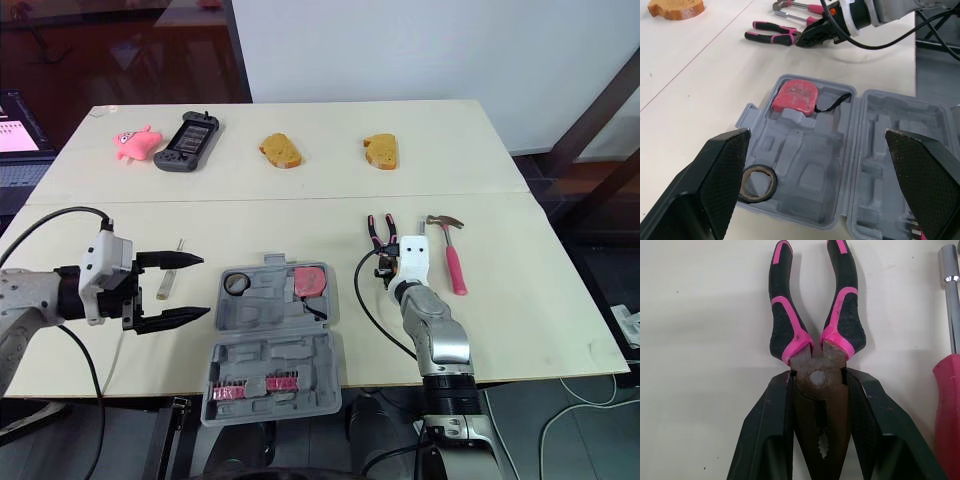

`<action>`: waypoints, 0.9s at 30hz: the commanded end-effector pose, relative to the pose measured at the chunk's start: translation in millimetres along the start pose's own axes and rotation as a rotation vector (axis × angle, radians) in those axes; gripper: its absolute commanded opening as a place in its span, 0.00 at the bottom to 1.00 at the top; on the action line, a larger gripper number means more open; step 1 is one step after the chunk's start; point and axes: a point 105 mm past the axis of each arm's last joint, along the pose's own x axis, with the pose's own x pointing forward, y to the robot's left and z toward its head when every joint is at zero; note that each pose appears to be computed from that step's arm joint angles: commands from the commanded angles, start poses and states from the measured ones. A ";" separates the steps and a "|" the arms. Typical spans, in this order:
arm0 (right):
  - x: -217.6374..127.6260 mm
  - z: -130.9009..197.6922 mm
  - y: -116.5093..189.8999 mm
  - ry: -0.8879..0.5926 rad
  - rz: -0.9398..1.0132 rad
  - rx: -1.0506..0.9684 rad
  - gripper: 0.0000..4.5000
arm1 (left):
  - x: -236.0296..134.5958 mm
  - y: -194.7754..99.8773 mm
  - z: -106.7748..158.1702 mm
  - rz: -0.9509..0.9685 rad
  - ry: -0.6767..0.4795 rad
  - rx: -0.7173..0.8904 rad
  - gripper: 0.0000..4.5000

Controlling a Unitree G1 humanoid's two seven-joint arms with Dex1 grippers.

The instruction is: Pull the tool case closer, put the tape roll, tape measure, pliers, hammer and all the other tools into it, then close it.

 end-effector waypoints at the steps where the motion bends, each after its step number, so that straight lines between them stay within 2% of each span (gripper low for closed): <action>1: -1.9 4.6 4.9 -0.016 0.030 -0.044 0.22 | 1.2 -1.7 4.5 0.006 -0.013 0.032 1.00; 8: -6.6 20.5 8.3 -0.062 0.069 -0.187 0.22 | 5.0 -2.5 1.5 0.003 -0.015 0.027 1.00; 11: -10.0 35.1 6.4 -0.102 0.075 -0.198 0.22 | 6.0 -2.6 0.3 0.002 -0.016 0.024 1.00; 15: -11.9 37.5 9.2 -0.090 0.114 -0.213 0.22 | 7.5 -3.5 -2.0 -0.001 -0.013 0.023 1.00; 17: -11.8 33.9 12.5 -0.067 0.134 -0.197 0.22 | 8.2 -3.6 -2.4 -0.002 -0.013 0.023 1.00; 20: -11.7 6.2 19.8 0.057 0.181 -0.196 0.22 | 8.9 -4.2 -3.0 -0.004 -0.012 0.024 1.00; 26: -14.8 -4.6 23.7 0.086 0.210 -0.114 0.22 | 8.5 -4.8 -4.8 -0.008 -0.003 0.024 1.00; 27: -15.2 -5.3 23.2 0.088 0.211 -0.111 0.33 | 8.4 -4.4 -5.1 -0.008 -0.001 0.024 1.00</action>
